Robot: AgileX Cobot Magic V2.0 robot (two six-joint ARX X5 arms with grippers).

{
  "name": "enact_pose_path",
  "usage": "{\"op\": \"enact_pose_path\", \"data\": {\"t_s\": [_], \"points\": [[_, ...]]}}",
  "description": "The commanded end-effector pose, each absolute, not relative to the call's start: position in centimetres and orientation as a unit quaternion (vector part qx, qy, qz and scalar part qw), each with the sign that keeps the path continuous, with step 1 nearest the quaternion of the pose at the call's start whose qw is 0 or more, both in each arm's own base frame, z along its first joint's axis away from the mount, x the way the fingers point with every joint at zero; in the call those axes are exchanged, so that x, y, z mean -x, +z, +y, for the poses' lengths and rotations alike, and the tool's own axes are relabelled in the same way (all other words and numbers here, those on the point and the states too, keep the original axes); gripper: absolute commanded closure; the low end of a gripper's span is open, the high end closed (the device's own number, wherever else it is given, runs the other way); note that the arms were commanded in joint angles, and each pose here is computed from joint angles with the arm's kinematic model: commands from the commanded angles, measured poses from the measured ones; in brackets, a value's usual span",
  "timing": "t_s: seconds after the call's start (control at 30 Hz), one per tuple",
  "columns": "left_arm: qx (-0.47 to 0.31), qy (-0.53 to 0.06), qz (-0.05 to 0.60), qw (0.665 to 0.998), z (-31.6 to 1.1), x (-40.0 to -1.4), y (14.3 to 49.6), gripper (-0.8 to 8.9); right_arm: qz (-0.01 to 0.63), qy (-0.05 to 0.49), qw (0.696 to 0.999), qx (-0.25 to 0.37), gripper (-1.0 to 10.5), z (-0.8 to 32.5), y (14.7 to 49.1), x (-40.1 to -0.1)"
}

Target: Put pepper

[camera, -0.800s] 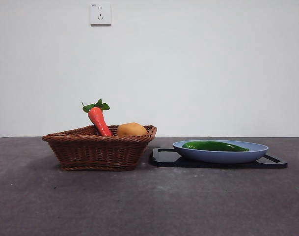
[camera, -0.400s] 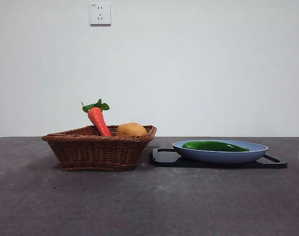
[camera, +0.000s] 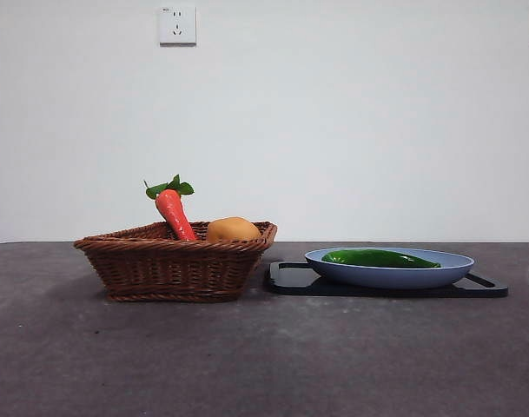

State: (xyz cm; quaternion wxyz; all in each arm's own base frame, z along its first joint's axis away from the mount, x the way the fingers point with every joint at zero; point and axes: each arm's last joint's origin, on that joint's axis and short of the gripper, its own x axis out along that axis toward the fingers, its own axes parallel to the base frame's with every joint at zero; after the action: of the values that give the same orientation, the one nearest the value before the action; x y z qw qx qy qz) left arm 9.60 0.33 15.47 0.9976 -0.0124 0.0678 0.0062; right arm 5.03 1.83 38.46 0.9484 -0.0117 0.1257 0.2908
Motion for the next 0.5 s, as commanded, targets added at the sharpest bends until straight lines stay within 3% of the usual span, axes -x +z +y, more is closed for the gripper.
{"op": "enact_pose_path", "data": {"t_s": [0.03,0.27,0.5], "points": [[0.016,0.01,0.068,0.997,0.4,-9.6,15.2,8.05,0.081,0.284,0.955,0.036,9.4,1.8,37.3,-5.5],[0.016,0.01,0.068,0.997,0.4,-9.6,15.2,8.05,0.002,0.278,0.959,0.057,9.4,1.9,31.4,-7.2],[0.016,0.01,0.068,0.997,0.4,-9.6,15.2,8.05,-0.008,0.277,0.959,0.056,9.4,2.0,25.2,-8.2]]}}
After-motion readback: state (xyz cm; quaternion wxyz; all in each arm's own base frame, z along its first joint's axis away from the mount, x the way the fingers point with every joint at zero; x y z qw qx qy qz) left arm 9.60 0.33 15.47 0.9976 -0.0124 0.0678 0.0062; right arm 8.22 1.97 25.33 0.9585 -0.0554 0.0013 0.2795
